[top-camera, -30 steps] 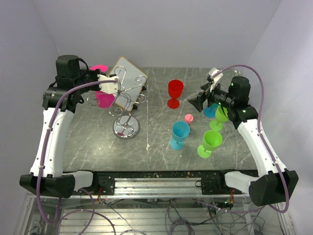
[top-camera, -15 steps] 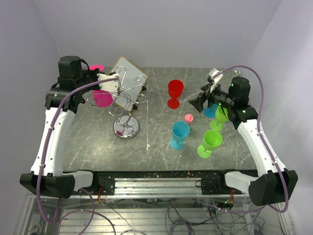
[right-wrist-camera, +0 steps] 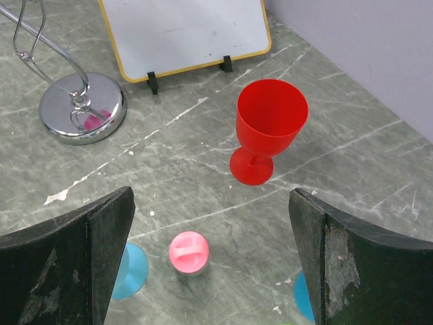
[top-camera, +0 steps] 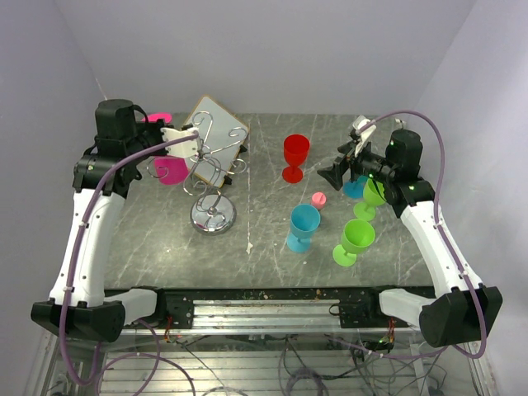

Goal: Place the wine glass upside down on the wine glass rack

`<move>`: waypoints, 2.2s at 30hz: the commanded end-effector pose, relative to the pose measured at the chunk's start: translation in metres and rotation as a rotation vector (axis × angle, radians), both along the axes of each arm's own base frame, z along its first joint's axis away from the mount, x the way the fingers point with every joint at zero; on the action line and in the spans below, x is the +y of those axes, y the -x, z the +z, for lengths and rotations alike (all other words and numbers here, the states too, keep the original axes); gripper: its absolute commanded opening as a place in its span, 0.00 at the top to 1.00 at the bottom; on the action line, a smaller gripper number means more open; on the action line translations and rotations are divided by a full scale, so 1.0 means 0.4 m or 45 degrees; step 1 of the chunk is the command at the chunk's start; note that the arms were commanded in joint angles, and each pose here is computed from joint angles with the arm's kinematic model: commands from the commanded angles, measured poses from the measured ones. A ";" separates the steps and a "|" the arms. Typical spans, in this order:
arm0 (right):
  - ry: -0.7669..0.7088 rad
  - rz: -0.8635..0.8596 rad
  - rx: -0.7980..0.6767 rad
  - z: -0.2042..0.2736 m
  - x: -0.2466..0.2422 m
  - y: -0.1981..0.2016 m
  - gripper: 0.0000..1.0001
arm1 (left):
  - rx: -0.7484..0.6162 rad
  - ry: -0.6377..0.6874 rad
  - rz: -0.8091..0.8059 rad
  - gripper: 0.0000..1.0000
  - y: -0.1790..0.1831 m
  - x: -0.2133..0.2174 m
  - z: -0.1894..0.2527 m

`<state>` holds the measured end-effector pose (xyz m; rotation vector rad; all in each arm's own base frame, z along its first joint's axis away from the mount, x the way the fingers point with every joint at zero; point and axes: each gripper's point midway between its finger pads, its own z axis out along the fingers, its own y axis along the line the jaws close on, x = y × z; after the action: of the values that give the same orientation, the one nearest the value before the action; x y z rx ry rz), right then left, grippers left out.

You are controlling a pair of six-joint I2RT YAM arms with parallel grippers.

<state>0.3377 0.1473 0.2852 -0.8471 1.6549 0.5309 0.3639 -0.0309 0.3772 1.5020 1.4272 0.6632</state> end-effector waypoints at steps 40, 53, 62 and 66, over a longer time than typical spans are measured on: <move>0.103 -0.023 -0.031 -0.006 -0.026 -0.022 0.01 | 0.144 -0.023 -0.165 0.67 0.098 -0.047 -0.078; 0.259 0.049 0.102 -0.072 -0.035 0.032 0.02 | 0.132 -0.093 -0.099 0.55 0.125 -0.010 -0.071; 0.348 0.148 0.167 -0.117 0.016 0.065 0.03 | 0.088 -0.123 -0.058 0.46 0.153 0.013 -0.031; 0.381 0.200 0.192 -0.133 0.044 0.084 0.04 | 0.056 -0.128 -0.027 0.43 0.156 0.024 -0.007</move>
<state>0.3088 0.1585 0.2302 -1.1329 1.8441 0.4818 0.3089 -0.0266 0.3631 1.6290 1.4187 0.6620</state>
